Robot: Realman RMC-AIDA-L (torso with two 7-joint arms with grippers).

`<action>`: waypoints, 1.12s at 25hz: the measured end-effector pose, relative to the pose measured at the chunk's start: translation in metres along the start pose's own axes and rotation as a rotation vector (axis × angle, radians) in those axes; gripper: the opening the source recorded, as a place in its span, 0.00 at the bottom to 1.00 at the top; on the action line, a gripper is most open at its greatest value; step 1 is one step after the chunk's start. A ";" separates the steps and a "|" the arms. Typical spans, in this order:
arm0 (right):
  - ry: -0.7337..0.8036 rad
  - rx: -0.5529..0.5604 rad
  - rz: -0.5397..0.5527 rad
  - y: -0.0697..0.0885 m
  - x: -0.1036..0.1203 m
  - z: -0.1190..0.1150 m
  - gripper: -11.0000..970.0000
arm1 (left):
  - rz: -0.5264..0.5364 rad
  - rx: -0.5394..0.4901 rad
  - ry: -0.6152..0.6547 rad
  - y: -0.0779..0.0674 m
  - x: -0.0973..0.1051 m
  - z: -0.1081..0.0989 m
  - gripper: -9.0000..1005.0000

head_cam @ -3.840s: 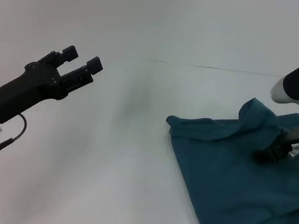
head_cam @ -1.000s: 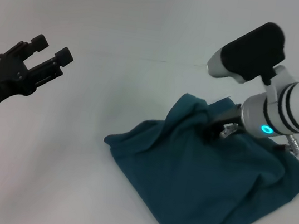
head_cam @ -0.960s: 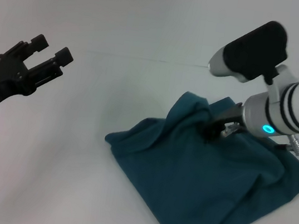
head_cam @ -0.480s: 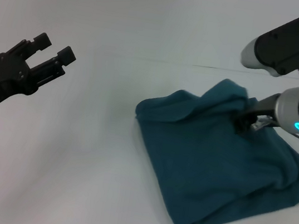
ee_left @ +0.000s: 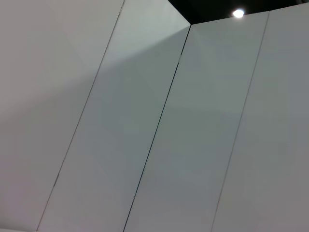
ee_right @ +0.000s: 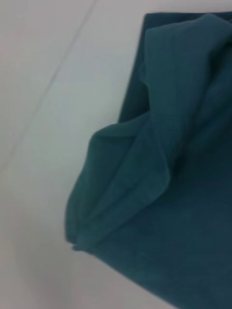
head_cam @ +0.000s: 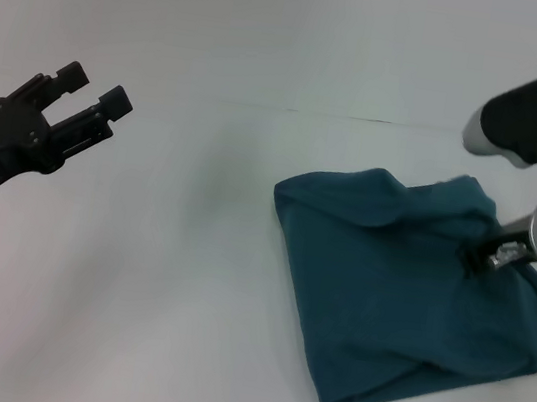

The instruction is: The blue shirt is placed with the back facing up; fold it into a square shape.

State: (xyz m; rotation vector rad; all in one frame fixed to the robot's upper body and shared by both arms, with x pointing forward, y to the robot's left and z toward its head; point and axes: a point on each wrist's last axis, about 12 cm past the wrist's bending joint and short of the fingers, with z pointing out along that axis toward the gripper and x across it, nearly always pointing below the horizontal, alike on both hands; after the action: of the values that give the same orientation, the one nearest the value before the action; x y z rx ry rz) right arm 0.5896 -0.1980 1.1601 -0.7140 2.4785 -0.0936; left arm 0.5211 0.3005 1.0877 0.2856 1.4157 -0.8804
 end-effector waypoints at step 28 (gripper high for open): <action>-0.176 0.089 0.071 -0.035 0.000 -0.007 0.64 | 0.000 0.033 -0.012 -0.004 -0.001 0.000 0.88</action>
State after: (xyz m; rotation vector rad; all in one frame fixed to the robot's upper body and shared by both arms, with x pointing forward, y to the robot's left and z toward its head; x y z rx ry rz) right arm 0.6025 -0.2285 1.1730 -0.5702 2.3131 -0.1093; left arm 0.5185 0.2986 1.0901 0.3043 1.3913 -0.9049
